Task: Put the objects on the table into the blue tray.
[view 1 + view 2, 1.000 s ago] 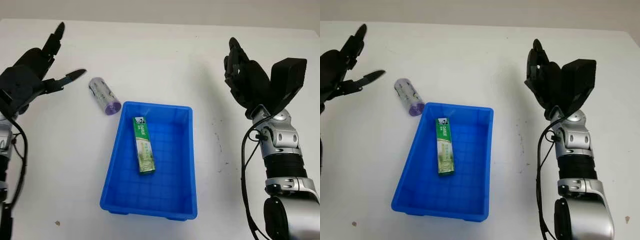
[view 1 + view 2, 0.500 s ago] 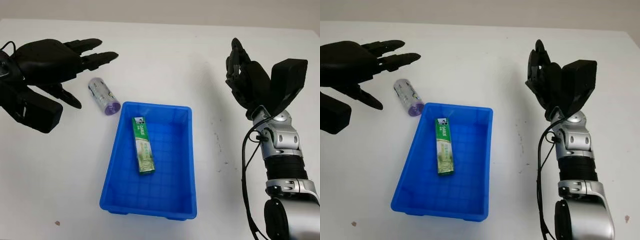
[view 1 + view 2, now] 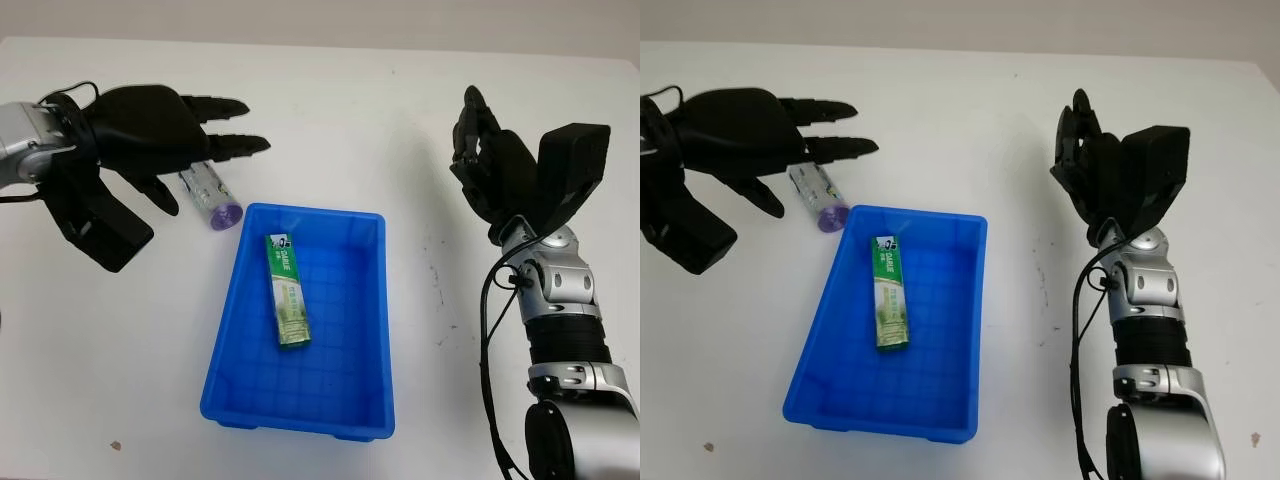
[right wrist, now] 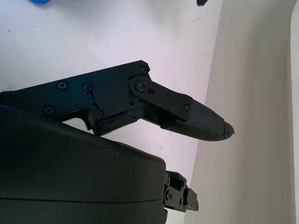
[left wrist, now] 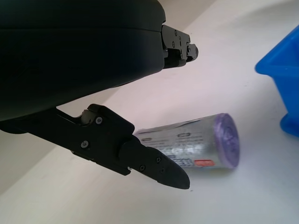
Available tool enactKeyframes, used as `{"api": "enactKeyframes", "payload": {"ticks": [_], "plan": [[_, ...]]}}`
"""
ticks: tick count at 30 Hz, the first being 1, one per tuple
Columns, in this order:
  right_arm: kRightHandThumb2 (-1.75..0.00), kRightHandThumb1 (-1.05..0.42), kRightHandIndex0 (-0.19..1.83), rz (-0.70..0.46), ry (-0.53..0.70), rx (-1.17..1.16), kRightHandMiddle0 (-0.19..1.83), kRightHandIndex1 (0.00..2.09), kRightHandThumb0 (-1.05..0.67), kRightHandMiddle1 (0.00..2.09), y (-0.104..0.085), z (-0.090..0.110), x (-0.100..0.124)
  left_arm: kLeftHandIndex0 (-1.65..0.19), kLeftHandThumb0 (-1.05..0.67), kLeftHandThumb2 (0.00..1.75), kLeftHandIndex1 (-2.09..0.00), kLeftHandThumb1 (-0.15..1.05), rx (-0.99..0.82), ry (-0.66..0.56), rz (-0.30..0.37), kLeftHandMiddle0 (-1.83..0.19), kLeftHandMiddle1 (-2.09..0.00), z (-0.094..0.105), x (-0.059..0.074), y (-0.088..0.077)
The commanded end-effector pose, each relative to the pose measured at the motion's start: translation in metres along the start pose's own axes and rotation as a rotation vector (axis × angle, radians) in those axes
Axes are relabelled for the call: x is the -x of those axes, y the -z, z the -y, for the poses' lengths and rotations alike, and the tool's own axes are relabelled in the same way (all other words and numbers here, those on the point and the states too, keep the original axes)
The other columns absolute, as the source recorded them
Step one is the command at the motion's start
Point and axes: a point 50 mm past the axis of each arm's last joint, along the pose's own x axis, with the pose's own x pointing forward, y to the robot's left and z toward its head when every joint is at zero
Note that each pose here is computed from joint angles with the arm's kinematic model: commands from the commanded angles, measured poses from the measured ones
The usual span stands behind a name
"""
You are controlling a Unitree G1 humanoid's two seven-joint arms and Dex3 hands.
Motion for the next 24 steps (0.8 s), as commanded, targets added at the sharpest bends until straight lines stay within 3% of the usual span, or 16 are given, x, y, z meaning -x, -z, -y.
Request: {"api": "enactKeyframes", "payload": {"ticks": [1, 8, 12, 15, 17, 18, 20, 22, 24], "plan": [[-0.81, -1.05, -0.19, 0.006, 0.014, 0.003, -0.19, 0.0, -0.67, 0.0, 0.0, 0.004, 0.004, -0.09, -0.42, 0.05, -0.09, 0.86, 0.01, -0.006, -0.018, -0.05, -0.07, -0.008, -0.001, 0.005], [-0.81, -1.05, -0.19, 0.014, 0.023, -0.03, -0.19, 0.0, -0.65, 0.0, 0.001, 0.005, 0.007, -0.11, -0.4, 0.05, -0.09, 0.84, 0.159, 0.047, -0.039, -0.08, -0.07, 0.012, -0.009, -0.002], [-0.82, -1.05, -0.19, 0.012, 0.016, -0.031, -0.19, 0.0, -0.65, 0.0, 0.002, 0.005, 0.009, -0.13, -0.37, 0.06, -0.09, 0.86, 0.111, 0.113, -0.049, -0.11, -0.07, 0.029, -0.012, -0.007], [-0.81, -1.05, -0.19, 0.013, 0.017, -0.019, -0.19, 0.0, -0.65, 0.0, 0.001, 0.007, 0.01, -0.24, -0.31, 0.07, -0.13, 0.91, 0.054, 0.148, -0.057, -0.26, -0.11, 0.038, -0.015, -0.009], [-0.81, -1.05, -0.19, 0.008, 0.022, -0.013, -0.19, 0.0, -0.65, 0.0, 0.0, 0.008, 0.011, -0.42, -0.26, 0.06, -0.22, 0.93, -0.034, 0.158, -0.047, -0.49, -0.19, 0.042, -0.017, -0.01], [-0.81, -1.05, -0.19, 0.007, 0.023, -0.011, -0.19, 0.0, -0.65, 0.0, -0.001, 0.009, 0.011, -0.45, -0.24, 0.06, -0.48, 0.94, -0.077, 0.16, -0.038, -0.42, -0.71, 0.043, -0.017, -0.01], [-0.8, -1.05, -0.19, 0.006, 0.024, -0.009, -0.19, 0.0, -0.65, 0.0, -0.001, 0.01, 0.012, -0.27, -0.15, 0.06, -1.49, 0.98, -0.15, 0.159, -0.022, -0.23, -1.75, 0.045, -0.018, -0.011], [-0.8, -1.05, -0.19, 0.003, 0.023, -0.004, -0.19, 0.0, -0.64, 0.0, -0.002, 0.01, 0.012, -0.16, -0.26, 0.06, -1.82, 1.0, -0.261, 0.135, -0.003, -0.38, -2.02, 0.047, -0.018, -0.01], [-0.8, -1.05, -0.19, 0.001, 0.02, -0.006, -0.19, 0.0, -0.64, 0.0, -0.002, 0.01, 0.011, -0.1, -0.45, 0.06, -1.82, 1.03, -0.336, 0.111, 0.012, -0.47, -2.08, 0.048, -0.017, -0.01]]}}
